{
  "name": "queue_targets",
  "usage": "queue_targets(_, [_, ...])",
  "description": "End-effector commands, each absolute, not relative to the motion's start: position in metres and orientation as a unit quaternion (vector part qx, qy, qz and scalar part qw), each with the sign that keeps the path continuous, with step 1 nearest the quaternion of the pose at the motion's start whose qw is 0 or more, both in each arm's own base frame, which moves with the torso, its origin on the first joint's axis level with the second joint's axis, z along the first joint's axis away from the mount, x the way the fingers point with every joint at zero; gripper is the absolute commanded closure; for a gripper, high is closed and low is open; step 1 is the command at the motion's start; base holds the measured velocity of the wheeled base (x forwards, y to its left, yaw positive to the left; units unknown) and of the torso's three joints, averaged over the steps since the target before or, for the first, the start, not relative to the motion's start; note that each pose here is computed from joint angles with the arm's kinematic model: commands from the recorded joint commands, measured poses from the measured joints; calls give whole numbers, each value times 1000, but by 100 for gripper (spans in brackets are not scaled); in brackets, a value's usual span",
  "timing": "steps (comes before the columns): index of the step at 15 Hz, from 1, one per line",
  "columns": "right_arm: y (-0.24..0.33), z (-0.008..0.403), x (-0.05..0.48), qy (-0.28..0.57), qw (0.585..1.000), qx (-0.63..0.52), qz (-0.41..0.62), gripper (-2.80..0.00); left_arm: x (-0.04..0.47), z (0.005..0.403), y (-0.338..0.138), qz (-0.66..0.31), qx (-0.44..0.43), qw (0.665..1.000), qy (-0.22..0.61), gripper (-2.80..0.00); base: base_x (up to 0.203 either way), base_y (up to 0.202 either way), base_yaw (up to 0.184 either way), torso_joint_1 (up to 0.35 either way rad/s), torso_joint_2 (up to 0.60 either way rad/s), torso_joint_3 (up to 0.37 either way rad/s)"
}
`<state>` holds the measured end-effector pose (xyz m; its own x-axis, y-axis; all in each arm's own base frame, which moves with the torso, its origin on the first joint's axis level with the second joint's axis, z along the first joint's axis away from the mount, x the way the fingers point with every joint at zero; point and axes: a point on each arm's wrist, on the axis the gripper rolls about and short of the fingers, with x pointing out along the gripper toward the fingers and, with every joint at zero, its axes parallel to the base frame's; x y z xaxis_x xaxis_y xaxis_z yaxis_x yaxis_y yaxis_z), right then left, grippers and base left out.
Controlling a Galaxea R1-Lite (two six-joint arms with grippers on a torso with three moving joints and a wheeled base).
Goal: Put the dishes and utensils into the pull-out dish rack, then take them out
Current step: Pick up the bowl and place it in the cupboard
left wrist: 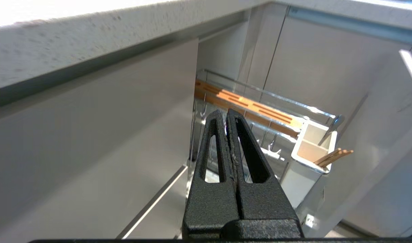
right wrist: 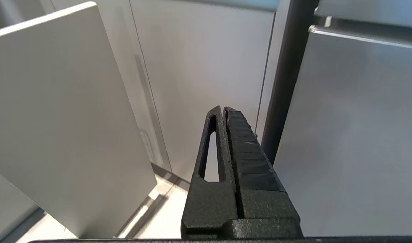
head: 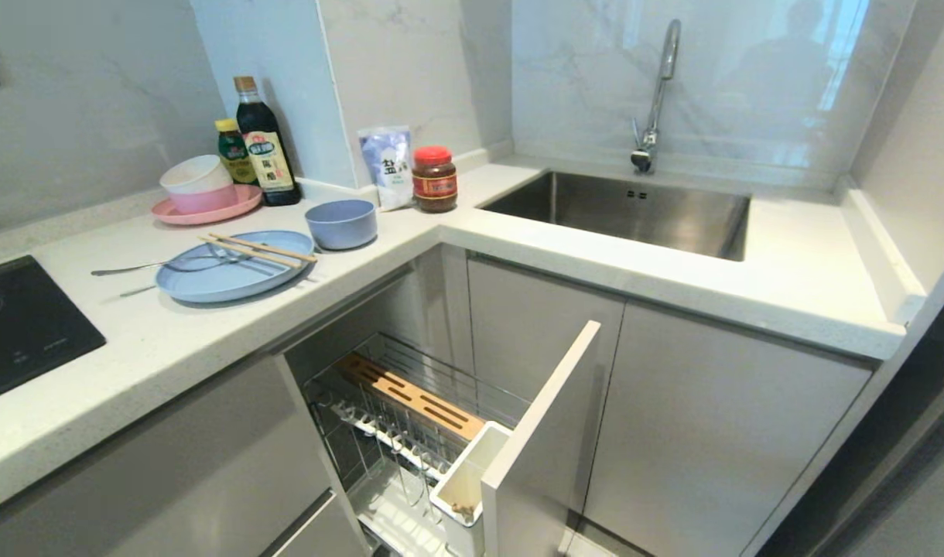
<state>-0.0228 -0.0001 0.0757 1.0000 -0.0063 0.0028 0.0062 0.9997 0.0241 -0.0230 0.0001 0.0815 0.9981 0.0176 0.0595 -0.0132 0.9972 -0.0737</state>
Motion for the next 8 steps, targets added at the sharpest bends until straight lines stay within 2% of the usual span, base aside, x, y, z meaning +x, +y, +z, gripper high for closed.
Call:
queue_targets(1, [0,75,-23,-3,1000,12,-3,0,-21,74,0,9,-37,999,-16,0,0,0,0,2,2,-193])
queue_targets(8, [0,75,-23,-3,1000,12,-3,0,-21,74,0,9,-38,999,-16,0,0,0,0,5,4,-198])
